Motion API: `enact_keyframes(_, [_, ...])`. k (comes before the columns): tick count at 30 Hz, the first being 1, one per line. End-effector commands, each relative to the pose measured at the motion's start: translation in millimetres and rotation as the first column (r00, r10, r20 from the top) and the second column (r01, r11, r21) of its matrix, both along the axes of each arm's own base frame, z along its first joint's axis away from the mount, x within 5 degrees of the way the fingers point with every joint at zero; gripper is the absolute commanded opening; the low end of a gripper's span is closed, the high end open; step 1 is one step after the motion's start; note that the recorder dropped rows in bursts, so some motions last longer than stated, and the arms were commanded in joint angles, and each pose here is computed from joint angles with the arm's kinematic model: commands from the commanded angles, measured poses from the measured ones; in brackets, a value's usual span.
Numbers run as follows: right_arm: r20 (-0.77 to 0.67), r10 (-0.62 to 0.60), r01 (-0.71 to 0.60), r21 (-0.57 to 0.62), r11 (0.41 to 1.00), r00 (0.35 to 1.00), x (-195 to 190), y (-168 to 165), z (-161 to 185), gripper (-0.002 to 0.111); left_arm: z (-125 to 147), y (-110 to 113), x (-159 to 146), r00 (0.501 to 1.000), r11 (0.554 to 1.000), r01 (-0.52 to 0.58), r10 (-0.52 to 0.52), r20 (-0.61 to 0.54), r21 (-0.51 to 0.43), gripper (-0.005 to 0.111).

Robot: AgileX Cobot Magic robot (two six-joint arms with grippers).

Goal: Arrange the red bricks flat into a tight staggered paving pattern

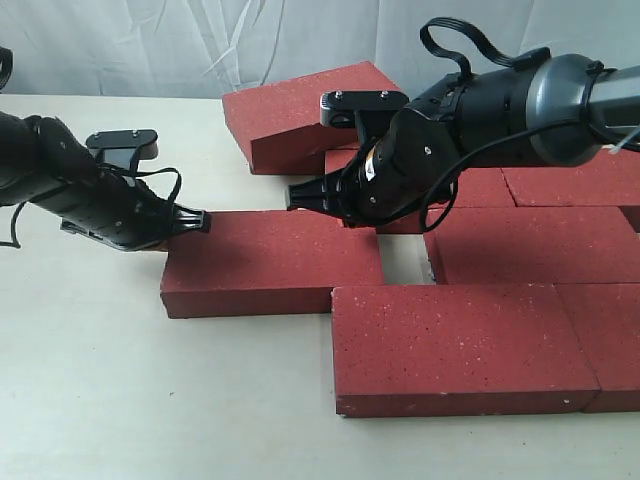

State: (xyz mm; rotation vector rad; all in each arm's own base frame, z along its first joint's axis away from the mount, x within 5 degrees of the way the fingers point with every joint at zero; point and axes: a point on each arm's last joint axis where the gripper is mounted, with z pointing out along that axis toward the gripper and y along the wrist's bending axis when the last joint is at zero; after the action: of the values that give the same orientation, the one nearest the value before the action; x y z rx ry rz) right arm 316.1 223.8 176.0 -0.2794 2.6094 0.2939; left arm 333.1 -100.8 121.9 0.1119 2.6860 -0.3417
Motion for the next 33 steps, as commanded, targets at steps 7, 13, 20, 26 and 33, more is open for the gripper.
enact_keyframes(7, [0.016,0.002,-0.002,0.004,1.000,1.000,1.0,-1.7,5.8,-0.001,2.0,-7.2,0.6,0.999,0.998,-0.050,0.050,0.003,-0.049,0.000])
enact_keyframes(13, [0.017,0.002,-0.002,0.007,1.000,1.000,1.1,-1.5,5.9,-0.001,2.5,-19.2,-2.3,1.000,0.998,-0.027,0.028,0.014,-0.053,0.000])
enact_keyframes(20, [0.016,0.000,0.000,0.008,1.000,1.000,1.1,-1.5,5.9,-0.001,2.7,-29.1,-5.9,1.000,0.997,-0.026,0.026,0.002,-0.076,0.000])
enact_keyframes(26, [0.015,-0.001,0.001,0.009,1.000,1.000,1.1,-1.5,5.9,-0.001,3.4,-39.6,-8.6,1.000,0.997,-0.006,0.008,0.020,-0.076,0.000])
enact_keyframes(33, [0.015,-0.004,0.003,0.010,1.000,1.000,1.1,-1.5,5.9,-0.001,4.2,-55.5,-14.3,0.999,0.997,0.028,-0.025,0.038,-0.079,0.000])
